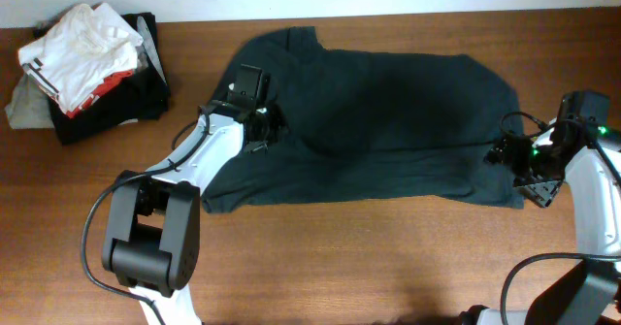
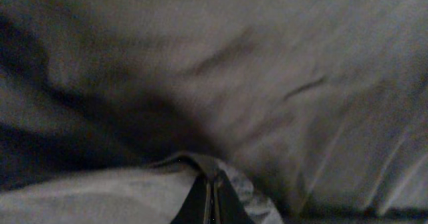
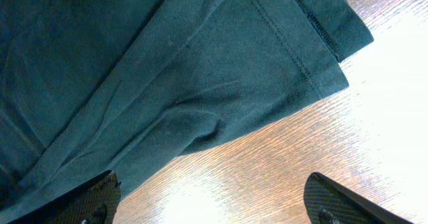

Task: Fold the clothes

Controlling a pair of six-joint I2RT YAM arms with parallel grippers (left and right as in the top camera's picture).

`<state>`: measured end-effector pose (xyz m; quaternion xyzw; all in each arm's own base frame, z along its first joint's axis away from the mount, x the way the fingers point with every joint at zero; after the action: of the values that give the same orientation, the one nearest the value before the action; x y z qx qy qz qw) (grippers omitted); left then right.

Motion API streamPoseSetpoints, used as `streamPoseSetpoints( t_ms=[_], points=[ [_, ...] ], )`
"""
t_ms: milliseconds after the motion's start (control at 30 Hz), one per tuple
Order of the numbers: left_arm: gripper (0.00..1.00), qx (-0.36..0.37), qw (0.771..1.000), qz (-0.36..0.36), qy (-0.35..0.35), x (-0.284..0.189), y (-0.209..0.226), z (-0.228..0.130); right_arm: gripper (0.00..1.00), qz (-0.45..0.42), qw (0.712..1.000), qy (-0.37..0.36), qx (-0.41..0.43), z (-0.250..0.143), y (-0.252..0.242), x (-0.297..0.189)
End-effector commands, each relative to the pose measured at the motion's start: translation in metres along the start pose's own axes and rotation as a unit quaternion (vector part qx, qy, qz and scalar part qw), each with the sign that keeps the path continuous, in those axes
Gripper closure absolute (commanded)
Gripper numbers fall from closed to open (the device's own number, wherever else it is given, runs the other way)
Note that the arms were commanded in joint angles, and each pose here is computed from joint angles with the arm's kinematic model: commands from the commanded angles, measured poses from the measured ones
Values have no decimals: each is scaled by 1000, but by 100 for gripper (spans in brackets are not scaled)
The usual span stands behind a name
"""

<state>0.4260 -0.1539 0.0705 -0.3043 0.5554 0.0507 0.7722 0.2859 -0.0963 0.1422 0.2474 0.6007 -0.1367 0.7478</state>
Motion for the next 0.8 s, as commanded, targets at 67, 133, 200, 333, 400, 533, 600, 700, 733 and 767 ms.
streamPoseSetpoints(
  t_ms=[67,133,200,333,400,533,600,700,733,767],
  points=[
    [93,7,998,11,-63,-1,-3,23,10,-4,1000,-1,-9,2,1,0],
    [84,8,997,8,-76,-1,-5,27,10,-4,1000,0,-8,2,1,0],
    [42,11,996,-2,-85,-2,-9,31,11,-5,1000,2,-8,1,1,0],
    [1,148,977,-45,-145,-34,-55,65,4,-5,1000,1,-8,1,1,0],
    [1,186,965,-63,-176,-63,-82,85,4,-5,1000,1,-8,1,1,0],
    [1,221,930,-91,-278,-133,-131,130,4,-4,1000,2,-10,1,2,0],
    [1,239,914,-102,-311,-161,-144,145,4,-4,1000,3,-14,0,4,0],
    [1,233,874,-125,-408,-201,-155,183,4,-2,1000,5,-25,-2,11,2],
    [1,232,859,-137,-436,-209,-158,194,4,-1,999,8,-32,-3,15,4],
    [1,230,855,-141,-443,-210,-160,197,4,0,999,9,-36,-4,17,4]
  ],
)
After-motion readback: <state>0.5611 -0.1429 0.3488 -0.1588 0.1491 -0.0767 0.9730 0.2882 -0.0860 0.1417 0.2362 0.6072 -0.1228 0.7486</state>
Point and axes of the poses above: each gripper's point midway between its finger pads, its own x axis out along the fingers, its own y axis along the line the jaws close on, z = x × y, the point moved 3 cm from there along -x, back along the fingers, and after that the axes turned 11 degrees about -x, right-handed, at the moved point
